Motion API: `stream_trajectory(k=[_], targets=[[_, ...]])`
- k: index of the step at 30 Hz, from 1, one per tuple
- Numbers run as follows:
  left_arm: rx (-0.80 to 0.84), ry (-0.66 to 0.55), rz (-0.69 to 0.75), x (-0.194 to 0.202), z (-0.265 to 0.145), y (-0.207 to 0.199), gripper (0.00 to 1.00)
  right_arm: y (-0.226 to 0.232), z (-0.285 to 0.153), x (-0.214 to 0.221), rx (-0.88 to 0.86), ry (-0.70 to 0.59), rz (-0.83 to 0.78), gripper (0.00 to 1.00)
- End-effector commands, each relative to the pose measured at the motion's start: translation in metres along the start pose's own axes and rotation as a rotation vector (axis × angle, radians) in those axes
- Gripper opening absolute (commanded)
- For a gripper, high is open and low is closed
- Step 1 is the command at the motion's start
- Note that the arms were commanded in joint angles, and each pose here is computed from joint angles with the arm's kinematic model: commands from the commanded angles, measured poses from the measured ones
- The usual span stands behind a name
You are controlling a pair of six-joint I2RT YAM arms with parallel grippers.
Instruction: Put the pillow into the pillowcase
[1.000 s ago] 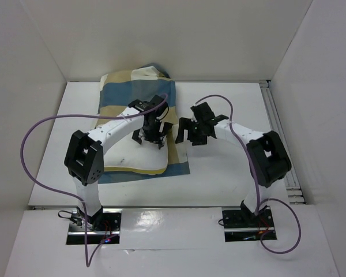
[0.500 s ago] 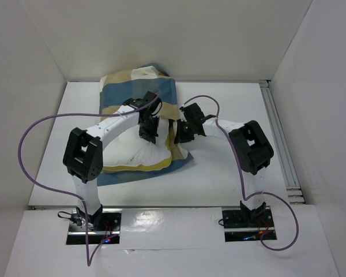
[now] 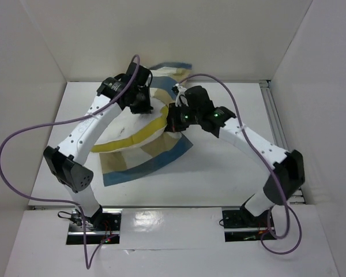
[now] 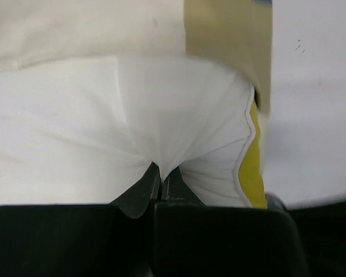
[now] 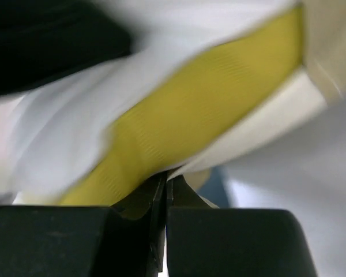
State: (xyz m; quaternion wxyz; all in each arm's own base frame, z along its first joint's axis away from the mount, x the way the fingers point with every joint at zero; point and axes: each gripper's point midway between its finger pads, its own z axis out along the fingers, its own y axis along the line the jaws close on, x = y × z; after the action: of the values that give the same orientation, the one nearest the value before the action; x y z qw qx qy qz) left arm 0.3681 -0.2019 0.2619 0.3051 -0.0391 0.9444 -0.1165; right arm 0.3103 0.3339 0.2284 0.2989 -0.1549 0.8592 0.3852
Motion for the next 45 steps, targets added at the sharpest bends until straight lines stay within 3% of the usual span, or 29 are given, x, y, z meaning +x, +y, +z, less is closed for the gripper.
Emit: stream_trajectory(k=[1, 5, 14, 15, 17, 18, 19, 20, 21, 22, 25, 28, 31, 34, 37, 41, 45], targets=[[-0.005, -0.072, -0.058, -0.007, -0.007, -0.021, 0.0, 0.075, -0.047, 0.042, -0.208, 0.151, -0.005, 0.0], [-0.056, 0.04, -0.061, 0.038, 0.048, -0.033, 0.0, 0.119, -0.093, 0.059, -0.312, 0.155, -0.032, 0.0], [0.011, 0.049, -0.017, 0.056, 0.087, -0.085, 0.0, 0.069, -0.103, 0.116, -0.148, 0.24, 0.043, 0.0], [0.008, 0.066, 0.0, 0.065, 0.092, -0.09, 0.0, 0.059, -0.101, 0.116, -0.087, 0.228, 0.048, 0.06], [0.027, 0.093, 0.035, 0.074, 0.091, -0.097, 0.0, 0.045, -0.11, 0.119, 0.012, 0.257, 0.039, 0.43], [0.039, 0.102, 0.053, 0.078, 0.09, -0.101, 0.0, 0.04, -0.116, 0.104, 0.075, 0.206, 0.015, 0.59], [0.071, 0.106, 0.065, 0.077, 0.082, -0.104, 0.06, 0.031, -0.126, 0.107, 0.139, 0.224, 0.012, 0.8], [0.061, 0.119, 0.099, 0.081, 0.079, -0.099, 0.14, 0.024, -0.13, 0.103, 0.191, 0.22, -0.009, 0.86], [0.055, 0.126, 0.116, 0.084, 0.076, -0.094, 0.43, 0.013, -0.138, 0.094, 0.275, 0.184, -0.021, 0.89], [0.071, 0.108, 0.141, 0.078, 0.061, -0.093, 0.59, 0.007, -0.15, 0.088, 0.33, 0.194, -0.048, 0.94], [0.009, 0.088, 0.161, 0.073, 0.041, -0.065, 0.91, -0.012, -0.165, 0.062, 0.503, 0.147, -0.065, 0.95], [-0.035, 0.038, 0.085, 0.048, 0.022, -0.021, 0.89, -0.019, -0.15, 0.043, 0.559, 0.108, -0.078, 0.95], [-0.106, 0.015, -0.034, 0.031, 0.015, 0.038, 0.83, -0.003, -0.112, 0.016, 0.458, 0.026, -0.069, 0.91], [-0.101, 0.039, -0.19, 0.026, 0.02, 0.082, 0.82, 0.031, -0.035, -0.006, 0.25, -0.028, -0.071, 0.87], [-0.148, 0.038, -0.305, 0.028, 0.017, 0.123, 0.82, 0.046, 0.027, 0.009, 0.18, 0.011, -0.135, 0.9], [-0.144, 0.02, -0.367, 0.03, 0.015, 0.144, 0.85, 0.007, 0.077, 0.044, 0.263, 0.105, -0.102, 0.9], [-0.061, 0.08, -0.377, 0.044, 0.022, 0.149, 0.85, -0.074, 0.075, 0.094, 0.453, 0.224, 0.008, 0.9]])
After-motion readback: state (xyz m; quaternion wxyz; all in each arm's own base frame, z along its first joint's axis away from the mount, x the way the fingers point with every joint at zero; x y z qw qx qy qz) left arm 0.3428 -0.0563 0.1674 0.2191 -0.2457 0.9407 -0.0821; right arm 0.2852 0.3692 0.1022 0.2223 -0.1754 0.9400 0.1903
